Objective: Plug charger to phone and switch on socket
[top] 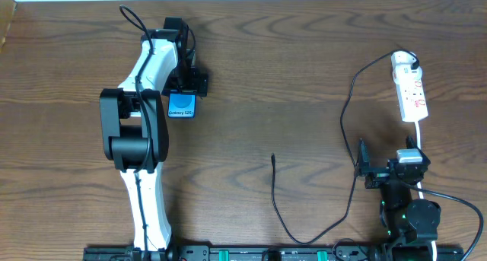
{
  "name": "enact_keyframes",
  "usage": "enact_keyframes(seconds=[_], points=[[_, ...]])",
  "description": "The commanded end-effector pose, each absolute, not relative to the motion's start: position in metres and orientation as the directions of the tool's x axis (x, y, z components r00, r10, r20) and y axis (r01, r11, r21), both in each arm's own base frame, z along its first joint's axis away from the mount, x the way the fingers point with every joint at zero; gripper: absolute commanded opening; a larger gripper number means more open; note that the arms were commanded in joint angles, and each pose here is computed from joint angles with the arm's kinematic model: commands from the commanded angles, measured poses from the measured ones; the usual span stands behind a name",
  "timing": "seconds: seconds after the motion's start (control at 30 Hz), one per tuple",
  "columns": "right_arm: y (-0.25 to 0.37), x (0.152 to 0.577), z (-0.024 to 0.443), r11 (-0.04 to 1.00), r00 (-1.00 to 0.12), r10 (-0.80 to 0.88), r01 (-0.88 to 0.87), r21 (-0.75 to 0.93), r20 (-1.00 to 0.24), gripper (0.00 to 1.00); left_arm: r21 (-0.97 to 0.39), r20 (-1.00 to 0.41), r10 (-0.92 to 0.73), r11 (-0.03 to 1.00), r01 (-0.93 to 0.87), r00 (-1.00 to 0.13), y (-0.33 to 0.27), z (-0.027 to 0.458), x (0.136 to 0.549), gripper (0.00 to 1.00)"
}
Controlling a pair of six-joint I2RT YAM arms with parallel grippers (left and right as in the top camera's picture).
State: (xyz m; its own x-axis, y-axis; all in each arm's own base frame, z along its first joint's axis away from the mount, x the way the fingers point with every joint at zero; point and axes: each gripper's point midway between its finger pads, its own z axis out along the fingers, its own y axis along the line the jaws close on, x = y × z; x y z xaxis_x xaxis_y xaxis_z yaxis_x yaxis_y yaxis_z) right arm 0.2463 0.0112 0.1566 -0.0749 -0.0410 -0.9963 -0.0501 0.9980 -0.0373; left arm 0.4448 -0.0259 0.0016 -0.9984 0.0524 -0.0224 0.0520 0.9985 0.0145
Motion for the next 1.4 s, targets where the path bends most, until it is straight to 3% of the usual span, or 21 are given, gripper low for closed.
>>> enact_keyframes(seconds=[0.0, 0.2, 1.37], points=[[0.0116, 0.2461, 0.1555, 0.997, -0.077, -0.053, -0.052, -0.049, -0.996, 0.99, 0.013, -0.032, 0.048, 0.999, 0.048, -0.998, -0.0282, 0.0005, 0.4509, 0.94], [0.0116, 0.2461, 0.1555, 0.997, -0.077, -0.053, -0.052, -0.049, -0.996, 0.99, 0.013, -0.026, 0.048, 0.999, 0.048, -0.999, -0.0281, 0.0004, 0.4495, 0.90], [0.0117, 0.2461, 0.1554, 0.997, -0.077, -0.053, -0.052, -0.049, -0.996, 0.99, 0.009, -0.012, 0.041, 0.999, 0.041, -0.999, -0.0287, 0.0003, 0.4461, 0.89]])
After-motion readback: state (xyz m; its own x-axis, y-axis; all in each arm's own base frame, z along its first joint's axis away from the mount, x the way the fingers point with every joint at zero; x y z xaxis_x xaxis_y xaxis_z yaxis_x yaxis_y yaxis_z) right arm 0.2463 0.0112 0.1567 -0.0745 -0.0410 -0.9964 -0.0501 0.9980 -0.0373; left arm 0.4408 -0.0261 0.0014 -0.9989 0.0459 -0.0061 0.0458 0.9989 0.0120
